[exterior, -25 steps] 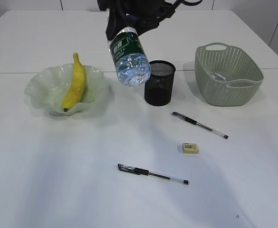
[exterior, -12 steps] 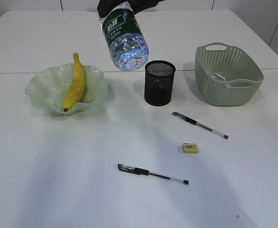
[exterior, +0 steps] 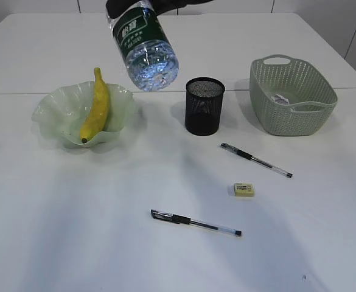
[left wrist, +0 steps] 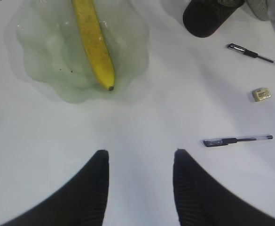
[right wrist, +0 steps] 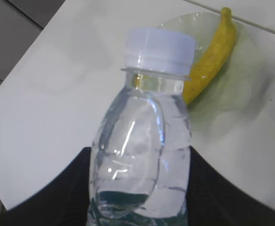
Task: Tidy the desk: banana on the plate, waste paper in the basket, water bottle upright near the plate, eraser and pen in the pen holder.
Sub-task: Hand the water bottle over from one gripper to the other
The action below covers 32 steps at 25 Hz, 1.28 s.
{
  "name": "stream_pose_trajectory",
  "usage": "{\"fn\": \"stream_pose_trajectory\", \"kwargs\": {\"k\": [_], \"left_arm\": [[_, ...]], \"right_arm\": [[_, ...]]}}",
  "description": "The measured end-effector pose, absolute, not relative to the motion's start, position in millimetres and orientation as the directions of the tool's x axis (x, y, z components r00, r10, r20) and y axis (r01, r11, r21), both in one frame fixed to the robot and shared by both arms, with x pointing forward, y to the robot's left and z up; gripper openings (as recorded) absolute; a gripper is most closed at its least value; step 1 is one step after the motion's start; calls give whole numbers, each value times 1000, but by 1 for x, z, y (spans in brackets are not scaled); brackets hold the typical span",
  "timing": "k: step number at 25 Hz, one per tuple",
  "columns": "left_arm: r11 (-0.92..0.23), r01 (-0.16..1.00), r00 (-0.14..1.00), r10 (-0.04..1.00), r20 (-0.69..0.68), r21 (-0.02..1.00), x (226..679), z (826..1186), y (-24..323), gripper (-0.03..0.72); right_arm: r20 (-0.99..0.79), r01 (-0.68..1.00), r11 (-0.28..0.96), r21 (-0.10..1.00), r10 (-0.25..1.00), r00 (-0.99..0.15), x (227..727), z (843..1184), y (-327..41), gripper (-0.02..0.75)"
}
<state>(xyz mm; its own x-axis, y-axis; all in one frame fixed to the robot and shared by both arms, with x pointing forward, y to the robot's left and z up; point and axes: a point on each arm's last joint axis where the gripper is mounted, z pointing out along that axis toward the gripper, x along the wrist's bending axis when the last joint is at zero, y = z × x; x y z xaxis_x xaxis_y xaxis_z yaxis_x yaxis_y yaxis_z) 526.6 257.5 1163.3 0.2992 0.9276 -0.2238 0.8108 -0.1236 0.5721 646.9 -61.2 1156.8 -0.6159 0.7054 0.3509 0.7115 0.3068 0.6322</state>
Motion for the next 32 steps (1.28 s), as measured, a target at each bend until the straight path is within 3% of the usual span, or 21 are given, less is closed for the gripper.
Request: {"fn": "stream_pose_trajectory", "kwargs": {"k": [12,24,32], "left_arm": [[-86,764,312,916,-250,639,531,1169,254,319],[-26,603,311,928,-205,798,518,1203,257,319],[48,501,243,951,-193,864,499,1184,264,319]], "right_arm": [[328,660,354,663,655,-680,645,1159,-59,378],[302,620,360,697,637,-709,636,1175,-62,378],[314,609,362,706,611,-726,634,1177,-60,378]]}}
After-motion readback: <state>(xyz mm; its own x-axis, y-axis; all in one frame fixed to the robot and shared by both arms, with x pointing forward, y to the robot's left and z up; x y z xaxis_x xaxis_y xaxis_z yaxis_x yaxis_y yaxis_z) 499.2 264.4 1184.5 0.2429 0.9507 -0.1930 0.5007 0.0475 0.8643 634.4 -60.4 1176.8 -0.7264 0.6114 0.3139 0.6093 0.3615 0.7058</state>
